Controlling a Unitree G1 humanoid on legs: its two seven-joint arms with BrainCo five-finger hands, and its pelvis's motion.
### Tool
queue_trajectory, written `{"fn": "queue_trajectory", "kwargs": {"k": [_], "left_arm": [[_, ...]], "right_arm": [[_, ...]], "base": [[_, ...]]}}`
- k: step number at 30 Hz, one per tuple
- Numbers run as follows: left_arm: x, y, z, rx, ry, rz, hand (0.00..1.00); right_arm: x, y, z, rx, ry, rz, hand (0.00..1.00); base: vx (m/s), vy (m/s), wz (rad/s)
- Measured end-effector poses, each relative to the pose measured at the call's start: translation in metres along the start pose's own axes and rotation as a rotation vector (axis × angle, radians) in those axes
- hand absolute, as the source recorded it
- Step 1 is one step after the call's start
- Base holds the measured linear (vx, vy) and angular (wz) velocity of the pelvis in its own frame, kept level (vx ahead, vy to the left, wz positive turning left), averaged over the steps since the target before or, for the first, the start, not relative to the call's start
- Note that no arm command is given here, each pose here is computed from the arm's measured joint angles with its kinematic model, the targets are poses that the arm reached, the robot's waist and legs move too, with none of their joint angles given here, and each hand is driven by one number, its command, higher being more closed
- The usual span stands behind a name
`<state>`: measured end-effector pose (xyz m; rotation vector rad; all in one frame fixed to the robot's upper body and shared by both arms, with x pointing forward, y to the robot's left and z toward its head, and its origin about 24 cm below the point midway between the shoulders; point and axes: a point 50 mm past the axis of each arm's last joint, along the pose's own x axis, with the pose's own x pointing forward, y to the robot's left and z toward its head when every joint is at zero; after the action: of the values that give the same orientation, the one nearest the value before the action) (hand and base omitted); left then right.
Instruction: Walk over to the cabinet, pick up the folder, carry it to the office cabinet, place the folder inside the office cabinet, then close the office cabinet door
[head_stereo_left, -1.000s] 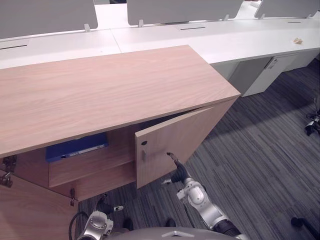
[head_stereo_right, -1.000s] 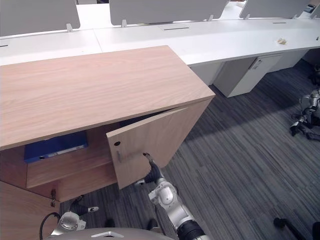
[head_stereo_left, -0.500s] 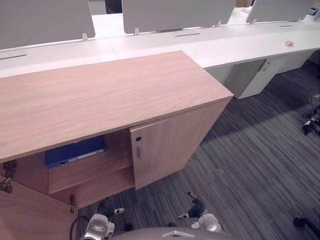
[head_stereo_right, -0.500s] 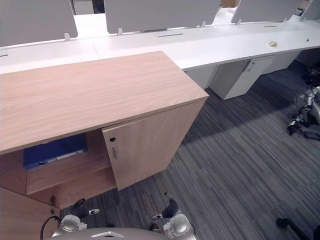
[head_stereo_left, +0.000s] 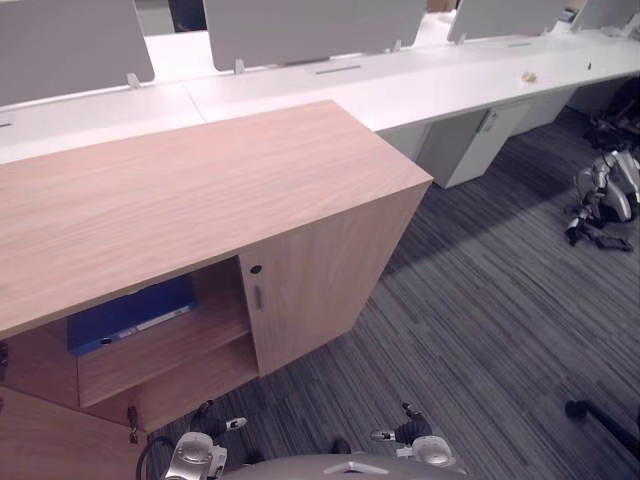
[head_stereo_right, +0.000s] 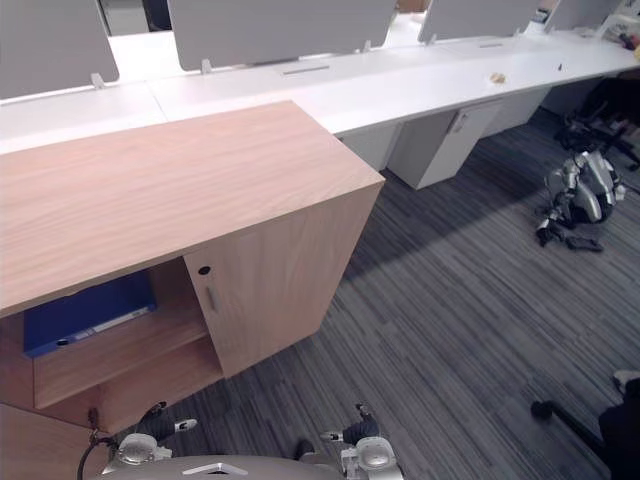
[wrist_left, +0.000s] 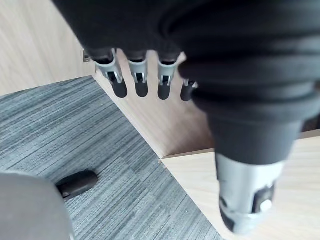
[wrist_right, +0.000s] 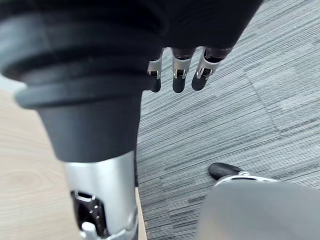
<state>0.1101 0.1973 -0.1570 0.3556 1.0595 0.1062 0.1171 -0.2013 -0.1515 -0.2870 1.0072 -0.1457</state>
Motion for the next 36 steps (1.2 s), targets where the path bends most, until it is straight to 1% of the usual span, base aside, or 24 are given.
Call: {"fn": "queue_trajectory", "kwargs": {"k": [4,7,15,17,19,20,22,24,27,31,32,34,35,36], "left_arm": [[0.0,0.003,-0.001,-0.003,0.003,0.003,0.0],[0.002,0.01,-0.001,-0.058,0.011,0.029,0.0],[0.002,0.007,0.012,-0.151,-0.025,0.046,0.0],[0.003,0.006,0.02,-0.183,-0.044,0.048,0.0],[0.003,0.002,0.023,-0.207,-0.048,0.042,0.0],[0.001,-0.004,0.019,-0.217,-0.036,0.03,0.0],[-0.001,-0.007,0.012,-0.22,-0.015,0.026,0.0],[-0.003,-0.003,0.001,-0.22,0.015,0.052,0.0],[-0.003,0.0,-0.001,-0.245,0.027,0.077,0.0],[-0.003,0.006,-0.012,-0.359,0.083,0.136,0.0],[-0.004,0.011,-0.019,-0.432,0.115,0.173,0.0],[-0.005,0.017,-0.026,-0.507,0.143,0.216,0.0],[-0.008,0.024,-0.035,-0.601,0.179,0.285,0.0],[-0.009,0.027,-0.038,-0.631,0.187,0.311,0.0]], "right_arm": [[-0.003,-0.002,-0.013,0.02,0.045,-0.01,0.0],[-0.003,-0.001,-0.016,0.031,0.06,-0.007,0.0],[0.001,-0.008,0.002,0.043,-0.002,-0.046,0.0],[0.003,-0.001,0.017,0.082,-0.043,-0.05,0.0],[0.001,0.002,0.019,0.103,-0.059,-0.051,0.0],[0.0,-0.001,0.015,0.129,-0.054,-0.061,0.0],[-0.001,-0.001,0.011,0.149,-0.043,-0.068,0.0],[-0.002,0.0,0.009,0.165,-0.035,-0.068,0.0],[-0.001,0.001,0.005,0.169,-0.014,-0.066,0.0],[0.0,0.004,0.003,0.163,0.009,-0.056,0.0],[0.001,0.004,0.008,0.163,0.0,-0.054,0.0],[0.001,0.004,0.007,0.167,0.005,-0.057,0.0],[0.002,0.003,0.006,0.169,0.017,-0.065,0.0],[0.002,0.003,0.005,0.168,0.022,-0.069,0.0]], "base": [[0.11,0.029,0.68],[0.1,-0.03,0.78],[-0.01,-0.053,0.77],[-0.1,-0.007,0.67],[-0.08,-0.023,0.69],[-0.11,0.034,0.65],[-0.07,0.065,0.41],[0.0,0.061,0.57],[0.03,0.056,0.52],[0.05,0.017,0.12],[0.0,-0.002,0.09],[0.0,-0.017,0.18],[-0.02,-0.027,0.25],[-0.02,-0.023,0.27]]}}
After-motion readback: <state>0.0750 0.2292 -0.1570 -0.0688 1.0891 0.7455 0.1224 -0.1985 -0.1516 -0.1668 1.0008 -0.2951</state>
